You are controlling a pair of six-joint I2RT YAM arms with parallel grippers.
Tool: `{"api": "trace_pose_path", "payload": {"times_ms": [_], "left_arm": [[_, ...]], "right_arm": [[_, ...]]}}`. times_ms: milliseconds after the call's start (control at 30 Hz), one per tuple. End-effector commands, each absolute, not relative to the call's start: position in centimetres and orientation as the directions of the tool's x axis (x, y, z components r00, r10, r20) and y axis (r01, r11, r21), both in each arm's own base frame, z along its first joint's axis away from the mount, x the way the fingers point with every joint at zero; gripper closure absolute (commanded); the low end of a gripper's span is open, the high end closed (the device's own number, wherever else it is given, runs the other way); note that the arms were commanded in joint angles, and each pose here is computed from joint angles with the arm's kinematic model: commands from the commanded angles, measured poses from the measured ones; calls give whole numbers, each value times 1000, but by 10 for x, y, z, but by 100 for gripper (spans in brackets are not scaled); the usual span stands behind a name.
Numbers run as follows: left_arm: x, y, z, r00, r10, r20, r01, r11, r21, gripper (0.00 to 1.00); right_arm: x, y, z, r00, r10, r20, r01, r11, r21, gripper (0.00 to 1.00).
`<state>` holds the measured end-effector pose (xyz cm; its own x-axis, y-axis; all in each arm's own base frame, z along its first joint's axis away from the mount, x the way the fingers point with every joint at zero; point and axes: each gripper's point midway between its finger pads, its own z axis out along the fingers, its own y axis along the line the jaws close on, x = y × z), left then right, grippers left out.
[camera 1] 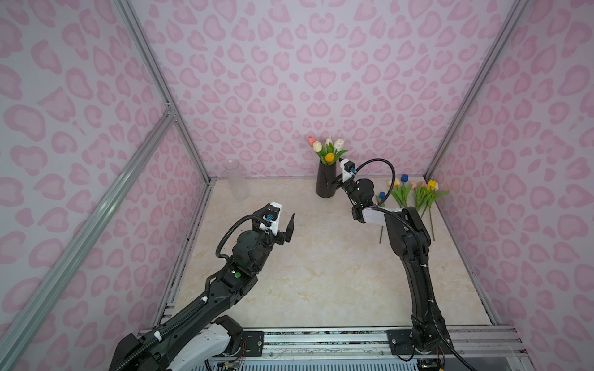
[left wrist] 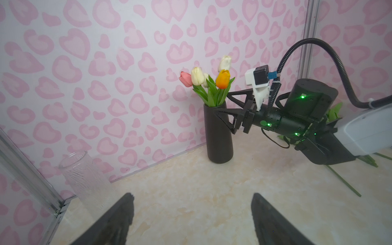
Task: Arrange the flowers into the vase
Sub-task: 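Open the right gripper and withdraw it from the vase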
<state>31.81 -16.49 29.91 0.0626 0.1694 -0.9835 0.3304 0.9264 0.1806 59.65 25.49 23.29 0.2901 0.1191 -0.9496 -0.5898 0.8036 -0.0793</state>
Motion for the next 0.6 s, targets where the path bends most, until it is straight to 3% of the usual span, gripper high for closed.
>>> {"api": "trace_pose_path", "payload": {"times_ms": [0, 367, 567], "left_arm": [[320, -161, 309, 85, 141, -986, 318, 934, 161, 12], [360, -117, 320, 54, 117, -992, 195, 973, 125, 8], [420, -42, 320, -110, -36, -993, 58, 997, -43, 0]], "right_arm": [[578, 248, 249, 364, 141, -920, -578, 809, -104, 1], [505, 226, 267, 396, 177, -901, -568, 818, -89, 2], [447, 231, 275, 413, 101, -905, -552, 818, -161, 2]]}}
